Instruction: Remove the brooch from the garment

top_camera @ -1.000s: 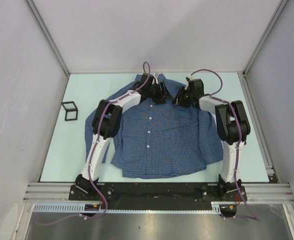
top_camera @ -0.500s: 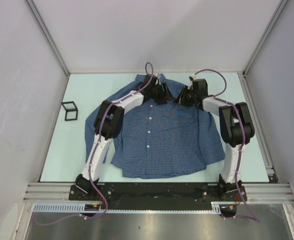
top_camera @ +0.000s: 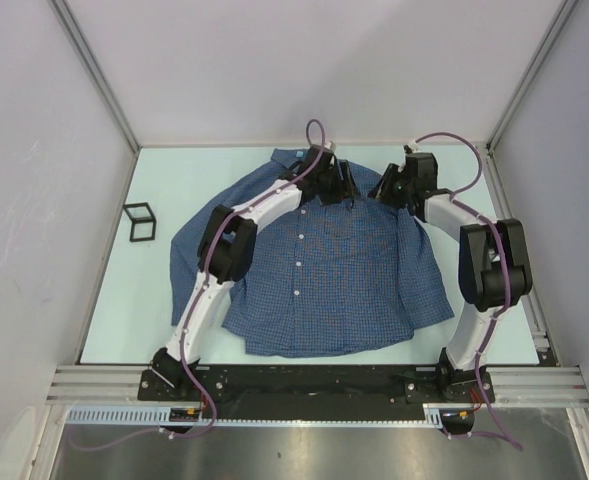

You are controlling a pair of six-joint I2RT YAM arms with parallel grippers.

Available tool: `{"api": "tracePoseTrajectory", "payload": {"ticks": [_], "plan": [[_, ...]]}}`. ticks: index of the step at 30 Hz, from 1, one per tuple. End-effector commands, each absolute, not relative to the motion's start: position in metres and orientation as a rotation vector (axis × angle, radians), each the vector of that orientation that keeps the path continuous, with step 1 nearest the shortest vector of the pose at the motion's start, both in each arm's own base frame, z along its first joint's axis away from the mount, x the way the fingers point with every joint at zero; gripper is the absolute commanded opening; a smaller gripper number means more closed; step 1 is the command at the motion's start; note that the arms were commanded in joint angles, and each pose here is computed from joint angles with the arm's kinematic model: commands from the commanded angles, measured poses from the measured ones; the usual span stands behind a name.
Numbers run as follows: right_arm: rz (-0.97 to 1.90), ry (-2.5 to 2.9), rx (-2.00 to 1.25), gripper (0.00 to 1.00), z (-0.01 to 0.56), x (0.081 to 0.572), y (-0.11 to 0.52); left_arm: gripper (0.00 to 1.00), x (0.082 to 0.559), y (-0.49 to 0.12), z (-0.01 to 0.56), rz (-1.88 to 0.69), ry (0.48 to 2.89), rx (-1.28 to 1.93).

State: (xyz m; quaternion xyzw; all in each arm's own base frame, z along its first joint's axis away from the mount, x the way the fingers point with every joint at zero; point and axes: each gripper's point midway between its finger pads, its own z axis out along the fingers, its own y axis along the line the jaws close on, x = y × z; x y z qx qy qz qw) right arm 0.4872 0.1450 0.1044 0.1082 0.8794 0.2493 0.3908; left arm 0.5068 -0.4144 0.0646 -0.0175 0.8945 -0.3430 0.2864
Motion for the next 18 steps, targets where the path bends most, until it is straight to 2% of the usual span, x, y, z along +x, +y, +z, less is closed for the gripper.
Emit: {"api": "tracePoseTrajectory", "payload": {"ticks": [1,5,13,18], "plan": [[0.616,2.223,0.287,0.36,0.113,0.483,0.14,0.68,0.517,-0.422,0.067,-0.845,2.353,-0.012],[0.63,2.226,0.281,0.36,0.11,0.483,0.141,0.63,0.519,-0.42,0.064,-0.801,2.353,-0.013],[0.655,2.241,0.274,0.36,0.105,0.481,0.146,0.59,0.519,-0.418,0.055,-0.78,2.365,-0.013],[0.7,2.203,0.254,0.36,0.108,0.488,0.156,0.42,0.518,-0.418,0.062,-0.779,2.358,-0.002]]}}
